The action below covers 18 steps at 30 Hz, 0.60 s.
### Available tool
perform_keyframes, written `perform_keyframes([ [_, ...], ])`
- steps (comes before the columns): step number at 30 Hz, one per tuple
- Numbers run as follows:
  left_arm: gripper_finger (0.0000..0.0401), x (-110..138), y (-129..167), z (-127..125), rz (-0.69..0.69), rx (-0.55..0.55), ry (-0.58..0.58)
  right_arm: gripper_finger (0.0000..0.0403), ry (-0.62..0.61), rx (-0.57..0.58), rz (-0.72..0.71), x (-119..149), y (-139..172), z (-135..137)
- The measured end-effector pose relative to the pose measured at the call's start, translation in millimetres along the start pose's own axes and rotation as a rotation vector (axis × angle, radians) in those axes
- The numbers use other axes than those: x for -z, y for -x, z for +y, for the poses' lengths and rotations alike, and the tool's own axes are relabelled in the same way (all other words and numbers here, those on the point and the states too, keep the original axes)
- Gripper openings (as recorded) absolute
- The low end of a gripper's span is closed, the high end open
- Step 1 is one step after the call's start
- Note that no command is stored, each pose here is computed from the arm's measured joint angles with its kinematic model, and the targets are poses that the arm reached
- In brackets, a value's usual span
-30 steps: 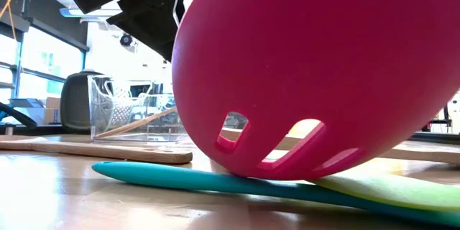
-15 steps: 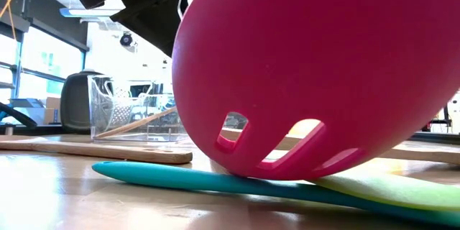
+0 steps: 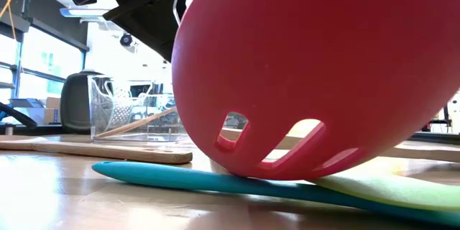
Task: Pick & Place Kitchen Items
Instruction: Put the white kitchen knife into the yellow bin
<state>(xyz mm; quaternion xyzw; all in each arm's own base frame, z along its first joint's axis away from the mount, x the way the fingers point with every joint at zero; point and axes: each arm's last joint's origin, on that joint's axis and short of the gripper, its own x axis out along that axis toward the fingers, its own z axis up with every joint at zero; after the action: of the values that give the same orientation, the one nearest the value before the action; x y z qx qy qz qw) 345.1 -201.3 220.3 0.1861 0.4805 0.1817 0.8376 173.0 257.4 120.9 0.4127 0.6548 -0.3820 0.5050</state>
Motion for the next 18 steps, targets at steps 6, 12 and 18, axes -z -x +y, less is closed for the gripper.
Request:
perform_keyframes([
  [6,0.0283,0.1,0.1,-0.2,0.002,0.004,0.003,0.0024,0.038,0.012,-0.014,-1.1,0.0,-1.4],
  [12,0.0283,0.4,0.2,-0.7,0.013,0.024,0.004,0.0024,0.045,0.013,-0.017,-1.1,0.0,-1.7],
  [18,0.0283,1.0,0.3,-1.7,0.033,0.058,0.002,0.0024,0.068,0.0,-0.03,-1.0,2.1,-2.3],
])
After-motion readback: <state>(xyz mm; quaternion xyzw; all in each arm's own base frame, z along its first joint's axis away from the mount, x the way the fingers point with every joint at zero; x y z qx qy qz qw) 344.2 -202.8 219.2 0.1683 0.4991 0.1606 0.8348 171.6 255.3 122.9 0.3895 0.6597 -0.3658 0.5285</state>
